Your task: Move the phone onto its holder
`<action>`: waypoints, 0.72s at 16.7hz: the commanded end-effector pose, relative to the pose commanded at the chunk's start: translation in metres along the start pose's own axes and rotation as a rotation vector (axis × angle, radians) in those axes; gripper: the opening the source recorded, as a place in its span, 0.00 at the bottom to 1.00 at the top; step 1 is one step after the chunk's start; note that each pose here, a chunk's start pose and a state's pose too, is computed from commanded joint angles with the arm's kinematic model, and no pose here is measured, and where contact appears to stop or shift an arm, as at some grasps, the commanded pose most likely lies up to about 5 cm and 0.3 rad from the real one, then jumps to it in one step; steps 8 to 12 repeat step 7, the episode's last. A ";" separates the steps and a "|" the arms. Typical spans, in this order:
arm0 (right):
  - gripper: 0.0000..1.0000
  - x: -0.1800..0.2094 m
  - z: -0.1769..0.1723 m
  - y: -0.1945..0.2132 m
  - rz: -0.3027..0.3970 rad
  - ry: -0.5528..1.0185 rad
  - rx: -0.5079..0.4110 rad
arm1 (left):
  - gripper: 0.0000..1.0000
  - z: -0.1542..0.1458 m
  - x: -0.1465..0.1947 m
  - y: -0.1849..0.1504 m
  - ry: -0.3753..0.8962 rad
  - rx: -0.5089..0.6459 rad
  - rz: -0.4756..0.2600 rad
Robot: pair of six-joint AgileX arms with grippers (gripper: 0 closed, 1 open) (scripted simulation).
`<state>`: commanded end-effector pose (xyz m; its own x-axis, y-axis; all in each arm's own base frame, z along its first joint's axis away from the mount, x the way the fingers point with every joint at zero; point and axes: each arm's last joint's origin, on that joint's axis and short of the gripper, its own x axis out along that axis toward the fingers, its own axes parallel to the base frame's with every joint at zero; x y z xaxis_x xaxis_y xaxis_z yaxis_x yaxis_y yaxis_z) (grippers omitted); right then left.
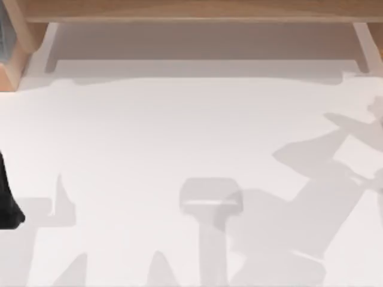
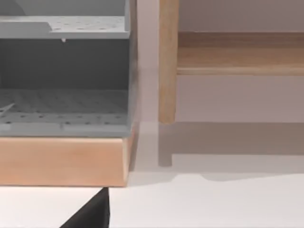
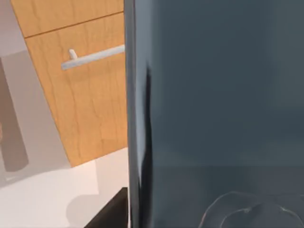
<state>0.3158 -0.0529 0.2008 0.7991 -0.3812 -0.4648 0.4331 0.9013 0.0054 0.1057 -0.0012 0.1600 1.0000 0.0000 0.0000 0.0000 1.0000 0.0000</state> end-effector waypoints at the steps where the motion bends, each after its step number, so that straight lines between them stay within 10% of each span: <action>1: 0.98 0.000 0.000 0.000 0.000 0.000 0.000 | 1.00 0.000 0.000 0.000 0.000 0.000 0.000; 12: 1.00 0.000 0.000 0.000 0.000 0.000 0.000 | 1.00 0.000 0.000 0.000 0.000 0.000 0.000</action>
